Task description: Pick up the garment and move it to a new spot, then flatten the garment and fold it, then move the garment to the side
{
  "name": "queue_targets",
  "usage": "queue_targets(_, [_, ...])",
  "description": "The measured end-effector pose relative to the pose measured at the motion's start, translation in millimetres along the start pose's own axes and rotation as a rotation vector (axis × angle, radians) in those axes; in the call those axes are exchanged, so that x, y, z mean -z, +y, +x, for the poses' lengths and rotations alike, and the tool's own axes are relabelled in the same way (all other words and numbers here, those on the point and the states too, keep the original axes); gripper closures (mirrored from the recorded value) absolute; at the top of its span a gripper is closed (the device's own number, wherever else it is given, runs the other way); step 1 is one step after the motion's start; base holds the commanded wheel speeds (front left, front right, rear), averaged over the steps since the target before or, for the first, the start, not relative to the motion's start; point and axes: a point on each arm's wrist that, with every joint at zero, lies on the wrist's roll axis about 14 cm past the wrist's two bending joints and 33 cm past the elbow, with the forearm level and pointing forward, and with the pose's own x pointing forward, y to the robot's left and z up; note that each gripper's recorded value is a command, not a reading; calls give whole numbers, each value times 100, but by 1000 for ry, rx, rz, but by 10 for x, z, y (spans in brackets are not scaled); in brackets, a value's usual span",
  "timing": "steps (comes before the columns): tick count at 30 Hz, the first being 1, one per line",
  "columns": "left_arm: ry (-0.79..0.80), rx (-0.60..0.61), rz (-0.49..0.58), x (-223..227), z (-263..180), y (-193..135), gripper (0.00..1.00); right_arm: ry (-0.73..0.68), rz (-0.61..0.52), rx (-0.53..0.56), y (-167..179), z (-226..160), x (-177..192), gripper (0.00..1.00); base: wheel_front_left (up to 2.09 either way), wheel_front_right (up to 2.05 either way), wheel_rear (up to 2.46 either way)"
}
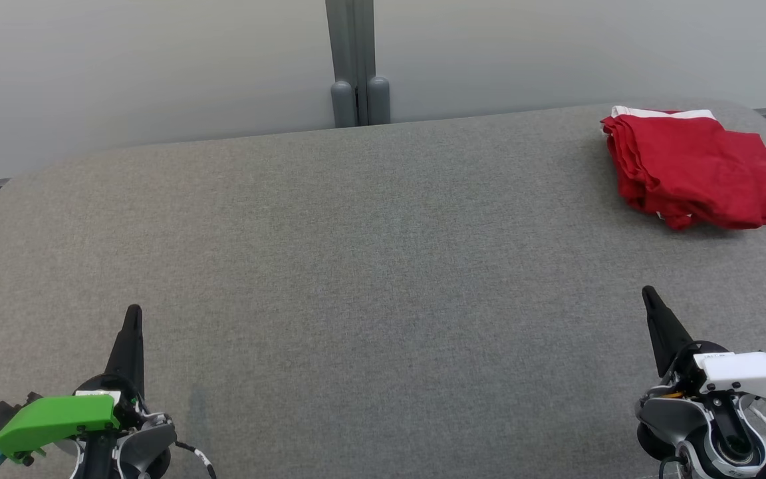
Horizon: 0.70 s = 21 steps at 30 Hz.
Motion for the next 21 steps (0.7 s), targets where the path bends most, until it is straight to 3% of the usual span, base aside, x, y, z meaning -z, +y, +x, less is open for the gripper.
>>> queue_targets(21, [0, 0, -1, 0, 0, -1, 100, 0, 0, 0, 2, 1, -1, 100, 0, 0, 0])
